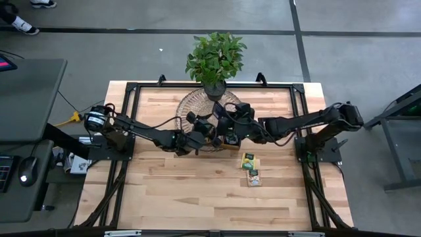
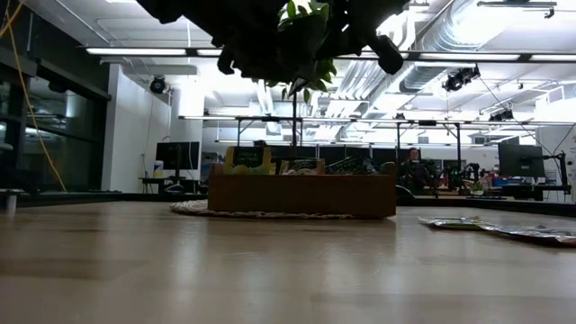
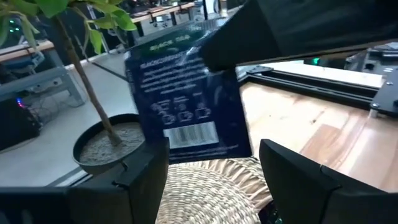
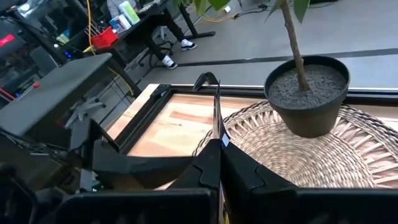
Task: Pick & Place Tea
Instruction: Put the violet tea bag into the right section of the wooden organizer
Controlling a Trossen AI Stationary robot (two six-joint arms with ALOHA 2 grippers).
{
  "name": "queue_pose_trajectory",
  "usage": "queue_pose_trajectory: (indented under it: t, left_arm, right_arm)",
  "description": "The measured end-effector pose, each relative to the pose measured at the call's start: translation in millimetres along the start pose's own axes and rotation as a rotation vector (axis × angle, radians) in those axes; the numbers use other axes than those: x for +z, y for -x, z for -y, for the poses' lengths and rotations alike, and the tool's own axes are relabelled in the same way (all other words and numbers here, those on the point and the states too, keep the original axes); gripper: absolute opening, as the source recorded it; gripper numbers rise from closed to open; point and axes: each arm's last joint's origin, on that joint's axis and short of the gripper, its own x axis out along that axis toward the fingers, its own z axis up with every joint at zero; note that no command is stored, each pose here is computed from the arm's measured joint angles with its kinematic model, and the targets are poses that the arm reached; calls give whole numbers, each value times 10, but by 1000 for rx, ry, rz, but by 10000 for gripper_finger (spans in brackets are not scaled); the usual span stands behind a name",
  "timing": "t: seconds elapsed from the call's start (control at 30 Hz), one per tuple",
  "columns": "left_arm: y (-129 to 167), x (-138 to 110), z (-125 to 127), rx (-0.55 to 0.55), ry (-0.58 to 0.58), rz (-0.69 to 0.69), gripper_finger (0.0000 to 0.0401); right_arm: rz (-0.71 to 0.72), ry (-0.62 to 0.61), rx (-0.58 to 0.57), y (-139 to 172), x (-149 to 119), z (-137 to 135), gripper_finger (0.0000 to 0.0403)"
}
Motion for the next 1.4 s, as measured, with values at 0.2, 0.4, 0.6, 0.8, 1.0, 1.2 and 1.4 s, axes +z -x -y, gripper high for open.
queue_pose_trajectory:
  t: [0.2, 0.4, 0.6, 0.8, 1.0, 1.2, 1.4]
  left_arm:
    - [0, -15, -2, 1, -32, -10, 246]
    - [-2, -6, -18, 53, -31, 1, 246]
    - [-43, -1, -43, 47, -26, -2, 246]
    - [-77, 3, -55, 13, 3, -6, 246]
    - [-112, -38, -14, 28, -4, -9, 246]
    - [-191, -14, 99, 58, -28, -13, 246]
    - [-241, 39, 162, 131, -87, -34, 246]
  right_arm:
    - [-22, 4, 1, -91, -57, 10, 0]
    - [-23, -18, 29, -89, -39, -12, 0]
    - [-10, -25, 32, -88, -28, -22, 0]
    - [-5, -32, 40, -88, -21, -31, 0]
    - [0, -51, 60, -86, -7, -52, 0]
    - [4, -42, 71, -71, -7, -69, 0]
    - [-2, -22, 60, -57, -26, -63, 0]
